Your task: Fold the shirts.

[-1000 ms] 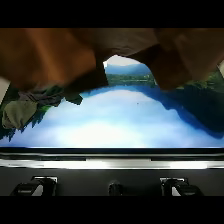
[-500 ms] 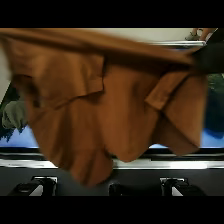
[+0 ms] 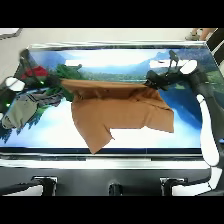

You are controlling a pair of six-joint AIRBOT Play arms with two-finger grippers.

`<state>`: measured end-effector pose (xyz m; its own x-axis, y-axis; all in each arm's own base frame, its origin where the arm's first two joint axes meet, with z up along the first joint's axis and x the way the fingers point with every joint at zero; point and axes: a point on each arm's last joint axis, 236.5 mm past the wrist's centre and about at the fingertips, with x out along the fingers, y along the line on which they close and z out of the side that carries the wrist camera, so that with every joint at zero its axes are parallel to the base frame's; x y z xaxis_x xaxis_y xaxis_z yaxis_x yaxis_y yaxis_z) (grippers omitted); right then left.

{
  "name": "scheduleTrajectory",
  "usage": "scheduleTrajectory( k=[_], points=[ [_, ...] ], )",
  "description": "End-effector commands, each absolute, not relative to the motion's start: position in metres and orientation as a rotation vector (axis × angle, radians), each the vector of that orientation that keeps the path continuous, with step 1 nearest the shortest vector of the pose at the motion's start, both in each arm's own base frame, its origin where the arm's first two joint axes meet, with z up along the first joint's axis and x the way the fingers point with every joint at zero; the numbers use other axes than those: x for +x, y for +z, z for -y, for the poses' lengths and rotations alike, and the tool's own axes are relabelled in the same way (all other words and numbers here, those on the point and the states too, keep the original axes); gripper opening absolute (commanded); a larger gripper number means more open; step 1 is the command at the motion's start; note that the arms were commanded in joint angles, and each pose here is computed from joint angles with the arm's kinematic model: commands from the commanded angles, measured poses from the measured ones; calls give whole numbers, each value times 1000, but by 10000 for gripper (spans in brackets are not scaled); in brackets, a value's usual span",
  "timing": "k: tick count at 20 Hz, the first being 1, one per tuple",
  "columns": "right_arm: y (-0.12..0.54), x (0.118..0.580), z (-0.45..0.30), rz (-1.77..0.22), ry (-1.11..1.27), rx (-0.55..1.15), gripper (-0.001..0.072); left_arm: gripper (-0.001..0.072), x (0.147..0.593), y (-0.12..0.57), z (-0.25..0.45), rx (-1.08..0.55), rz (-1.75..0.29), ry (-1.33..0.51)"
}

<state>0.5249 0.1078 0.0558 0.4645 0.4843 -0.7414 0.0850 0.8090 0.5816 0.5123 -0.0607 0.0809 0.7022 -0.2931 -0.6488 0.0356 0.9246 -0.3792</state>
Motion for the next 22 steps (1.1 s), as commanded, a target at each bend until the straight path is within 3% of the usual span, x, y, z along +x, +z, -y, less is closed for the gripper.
scheduleTrajectory(
  k=[1, 2, 3, 4, 5, 7, 8, 10, 12, 15, 16, 21, 22],
  points=[
    [26, 535, -124, -1137, 244, 804, 51, 48, 501, 20, 97, -517, -967, -243],
    [35, 531, -116, -1143, 257, 770, 75, 105, 499, 21, 98, -536, -984, -248],
    [46, 525, -100, -1147, 273, 706, 252, 222, 494, 26, 95, -535, -1009, -261],
    [56, 516, -75, -1160, 264, 640, 499, 439, 487, 31, 86, -531, -1044, -278],
    [62, 502, -39, -1188, 212, 591, 571, 542, 478, 33, 73, -528, -1092, -277],
    [59, 450, 36, -1332, 55, 560, 517, 516, 446, 21, 41, -526, -1232, -252],
    [49, 417, 68, -1441, -36, 567, 445, 512, 425, 8, 31, -533, -1317, -238],
    [27, 355, 99, -1624, -135, 589, 432, 512, 384, -24, 31, -583, -1469, -237],
    [3, 322, 108, -1662, -198, 666, 433, 512, 354, -55, 58, -616, -1547, -310],
    [-23, 301, 104, -1675, -235, 716, 452, 494, 345, -79, 105, -730, -1516, -373],
    [-27, 299, 102, -1680, -229, 719, 507, 482, 347, -85, 114, -737, -1497, -363],
    [-38, 295, 127, -1675, -290, 601, 510, 444, 366, -98, 122, -717, -1435, -305],
    [-40, 295, 129, -1678, -293, 598, 510, 405, 368, -99, 121, -718, -1429, -297]
  ],
)
